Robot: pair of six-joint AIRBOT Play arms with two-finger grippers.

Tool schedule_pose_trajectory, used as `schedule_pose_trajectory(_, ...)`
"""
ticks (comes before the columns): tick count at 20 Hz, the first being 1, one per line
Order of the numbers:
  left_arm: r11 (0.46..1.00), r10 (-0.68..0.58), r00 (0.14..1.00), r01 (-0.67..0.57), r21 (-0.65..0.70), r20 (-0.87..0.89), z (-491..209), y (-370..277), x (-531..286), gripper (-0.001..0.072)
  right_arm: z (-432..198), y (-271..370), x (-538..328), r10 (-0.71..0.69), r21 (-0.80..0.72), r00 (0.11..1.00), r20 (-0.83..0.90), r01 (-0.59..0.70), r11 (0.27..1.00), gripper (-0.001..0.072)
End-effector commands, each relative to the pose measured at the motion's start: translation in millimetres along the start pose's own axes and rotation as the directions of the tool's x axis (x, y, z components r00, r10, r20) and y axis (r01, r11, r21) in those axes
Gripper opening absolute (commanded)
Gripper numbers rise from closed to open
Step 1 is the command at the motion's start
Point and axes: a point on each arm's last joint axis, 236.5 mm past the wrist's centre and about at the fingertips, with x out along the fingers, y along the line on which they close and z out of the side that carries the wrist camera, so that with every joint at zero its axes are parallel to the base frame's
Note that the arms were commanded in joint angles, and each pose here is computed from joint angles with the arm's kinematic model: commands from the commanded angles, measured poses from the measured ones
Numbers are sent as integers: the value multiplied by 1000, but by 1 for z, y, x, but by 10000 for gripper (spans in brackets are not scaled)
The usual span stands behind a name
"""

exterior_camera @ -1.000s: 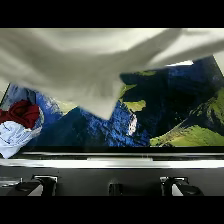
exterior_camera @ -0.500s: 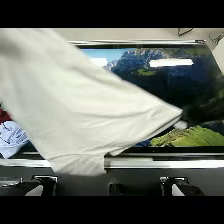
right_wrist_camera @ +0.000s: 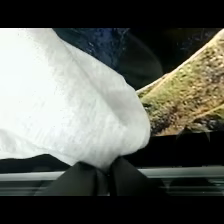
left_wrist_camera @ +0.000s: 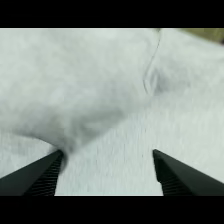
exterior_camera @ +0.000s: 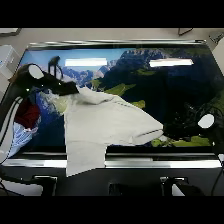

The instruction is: Fold the clothes and pants, and hang the long-sleeved shirts on hangers.

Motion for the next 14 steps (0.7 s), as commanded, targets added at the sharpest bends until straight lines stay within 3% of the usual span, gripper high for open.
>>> schedule_pose_trajectory(1, 1000, -5, 926, 9, 10, -377, -82, 22, 7, 712, 5, -1, 5, 4, 14, 1000, 29, -4, 1000, 59)
schedule_pose_trajectory(5, 994, 0, 941, -38, -104, -339, -95, 81, -54, 712, -1, -1, 5, 3, 10, 1000, 2, -3, 1000, 60)
schedule_pose_trajectory(9, 950, -68, 920, -59, -307, -385, -194, 119, -45, 709, -3, -1, 5, 4, 10, 1000, -3, -4, 1000, 60)
schedule_pose_trajectory(12, 906, -188, 930, 39, -422, -317, -247, 104, -2, 629, -2, -1, 5, 5, 11, 1000, 1, -5, 1000, 60)
schedule_pose_trajectory(14, 860, -293, 925, 145, -490, -240, -252, 81, 22, 629, -5, 0, 5, 10, 13, 1000, -13, -9, 1000, 59)
